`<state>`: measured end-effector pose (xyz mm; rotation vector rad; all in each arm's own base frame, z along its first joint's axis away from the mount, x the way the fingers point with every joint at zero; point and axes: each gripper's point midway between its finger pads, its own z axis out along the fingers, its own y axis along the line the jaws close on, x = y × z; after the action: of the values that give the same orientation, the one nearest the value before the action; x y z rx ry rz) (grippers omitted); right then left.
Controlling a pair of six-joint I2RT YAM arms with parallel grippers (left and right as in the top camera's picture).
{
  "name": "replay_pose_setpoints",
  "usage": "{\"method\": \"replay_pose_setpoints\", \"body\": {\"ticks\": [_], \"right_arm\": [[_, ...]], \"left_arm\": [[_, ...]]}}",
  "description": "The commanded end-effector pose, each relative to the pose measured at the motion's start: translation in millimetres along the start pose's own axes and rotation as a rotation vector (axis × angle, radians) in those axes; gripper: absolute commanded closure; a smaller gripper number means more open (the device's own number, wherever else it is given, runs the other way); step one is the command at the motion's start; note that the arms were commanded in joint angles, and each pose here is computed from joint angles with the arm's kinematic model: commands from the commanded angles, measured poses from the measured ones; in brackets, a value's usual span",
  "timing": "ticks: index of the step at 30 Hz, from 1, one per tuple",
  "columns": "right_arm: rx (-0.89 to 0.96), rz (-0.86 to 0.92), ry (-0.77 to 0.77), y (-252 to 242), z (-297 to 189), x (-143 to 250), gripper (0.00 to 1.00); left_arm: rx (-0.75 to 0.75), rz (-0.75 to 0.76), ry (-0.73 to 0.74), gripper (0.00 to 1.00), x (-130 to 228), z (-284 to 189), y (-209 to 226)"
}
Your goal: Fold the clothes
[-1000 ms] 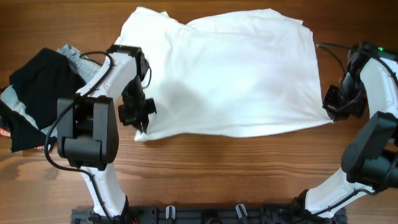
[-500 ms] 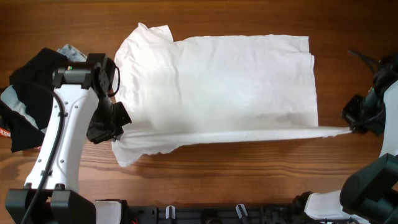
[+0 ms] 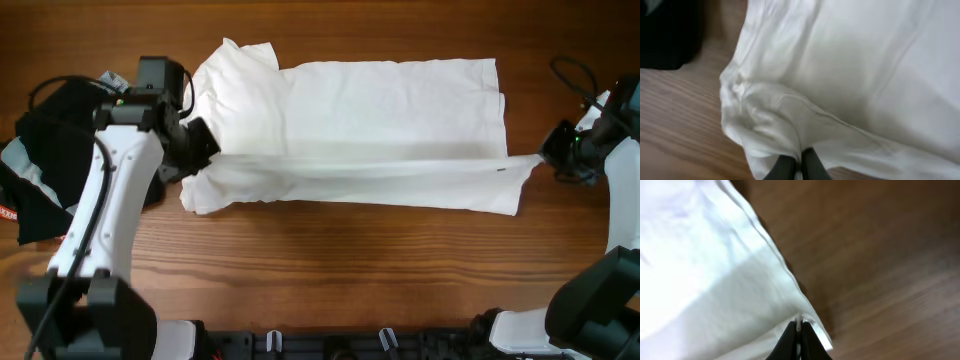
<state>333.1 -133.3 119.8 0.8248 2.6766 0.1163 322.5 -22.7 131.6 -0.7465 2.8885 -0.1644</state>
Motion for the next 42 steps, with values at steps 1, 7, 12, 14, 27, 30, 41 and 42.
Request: {"method": "replay_pose_setpoints", "body": {"ticks": [1, 7, 12, 14, 27, 30, 41, 42], "right_arm": [[-0.049, -0.077, 0.004, 26, 15, -3, 0.96], [-0.058, -0.031, -0.011, 41, 54, -17, 0.96], [-0.078, -0.052, -0.064, 47, 70, -33, 0.96], [-0.09, -0.055, -0.083, 50, 70, -38, 0.95], [0.093, -0.089, 0.055, 14, 74, -2, 0.5], [0.115, -0.084, 0.16, 1, 92, 38, 0.5], [0.343, 0.121, 0.228, -63, 108, 91, 0.96], [0.396, 0.193, 0.2, -78, 100, 83, 0.96]], "left_arm": [[0.012, -0.017, 0.046, 0.96, -7, 28, -6], [0.024, -0.014, -0.001, 0.96, -38, 72, -19], [0.034, -0.012, -0.021, 0.95, -49, 89, -24], [0.041, -0.011, -0.039, 0.94, -53, 90, -26], [-0.029, -0.023, 0.077, 0.5, -25, 91, -9], [-0.084, -0.029, 0.159, 0.5, -5, 88, 4], [-0.151, -0.033, 0.233, 0.48, 20, 97, 23], [-0.151, -0.033, 0.235, 0.48, 20, 97, 23]]}}
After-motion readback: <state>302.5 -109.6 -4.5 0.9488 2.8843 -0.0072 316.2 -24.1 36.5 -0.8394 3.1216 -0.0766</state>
